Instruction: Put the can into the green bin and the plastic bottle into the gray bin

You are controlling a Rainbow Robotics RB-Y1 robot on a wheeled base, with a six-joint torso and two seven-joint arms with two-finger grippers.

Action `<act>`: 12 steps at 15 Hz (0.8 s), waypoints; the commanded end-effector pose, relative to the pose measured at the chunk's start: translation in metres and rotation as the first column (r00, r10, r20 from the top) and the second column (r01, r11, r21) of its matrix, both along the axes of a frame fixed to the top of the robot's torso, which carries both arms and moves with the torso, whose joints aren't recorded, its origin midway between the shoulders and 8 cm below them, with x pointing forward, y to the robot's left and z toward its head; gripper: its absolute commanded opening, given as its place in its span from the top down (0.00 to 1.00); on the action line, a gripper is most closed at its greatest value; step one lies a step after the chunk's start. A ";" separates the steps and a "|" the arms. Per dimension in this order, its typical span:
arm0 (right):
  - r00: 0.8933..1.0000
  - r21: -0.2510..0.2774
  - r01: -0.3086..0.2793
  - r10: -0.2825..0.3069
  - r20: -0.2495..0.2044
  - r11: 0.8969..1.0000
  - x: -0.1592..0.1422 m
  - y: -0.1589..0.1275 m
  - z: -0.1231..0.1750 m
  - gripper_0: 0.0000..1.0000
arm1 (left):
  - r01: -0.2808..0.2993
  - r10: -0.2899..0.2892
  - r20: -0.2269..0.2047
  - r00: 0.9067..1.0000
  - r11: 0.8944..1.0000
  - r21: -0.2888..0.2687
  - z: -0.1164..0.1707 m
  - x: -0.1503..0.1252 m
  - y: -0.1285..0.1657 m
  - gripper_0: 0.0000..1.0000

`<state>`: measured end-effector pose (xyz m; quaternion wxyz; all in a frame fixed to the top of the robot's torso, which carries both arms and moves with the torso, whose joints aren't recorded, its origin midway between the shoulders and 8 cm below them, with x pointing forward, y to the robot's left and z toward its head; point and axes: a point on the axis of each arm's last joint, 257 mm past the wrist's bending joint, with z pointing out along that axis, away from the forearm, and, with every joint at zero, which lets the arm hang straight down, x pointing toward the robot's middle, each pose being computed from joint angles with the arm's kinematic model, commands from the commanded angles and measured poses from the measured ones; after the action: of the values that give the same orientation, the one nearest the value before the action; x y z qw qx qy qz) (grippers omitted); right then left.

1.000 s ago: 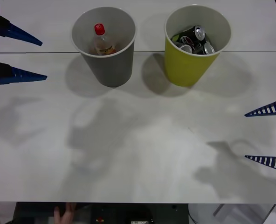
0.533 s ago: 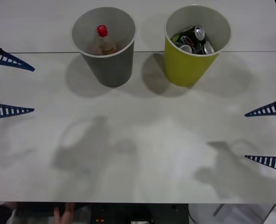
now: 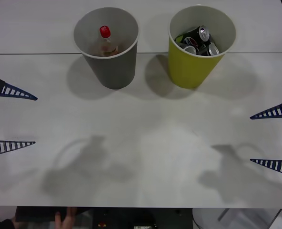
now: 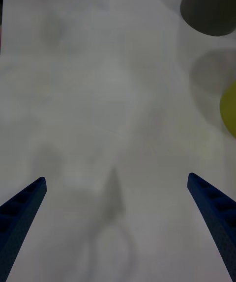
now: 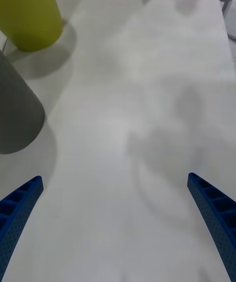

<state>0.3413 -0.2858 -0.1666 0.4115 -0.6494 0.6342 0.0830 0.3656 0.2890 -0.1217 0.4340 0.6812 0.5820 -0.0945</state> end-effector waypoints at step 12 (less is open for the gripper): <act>1.000 0.000 0.000 0.000 0.000 1.000 0.000 0.000 0.000 0.00 | 0.038 -0.041 0.014 0.999 0.983 0.177 -0.041 -0.021 0.002 0.00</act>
<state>0.3413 -0.2858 -0.1666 0.4115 -0.6494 0.6342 0.0830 0.3448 0.2904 -0.1623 0.3758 0.7296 0.5695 -0.0448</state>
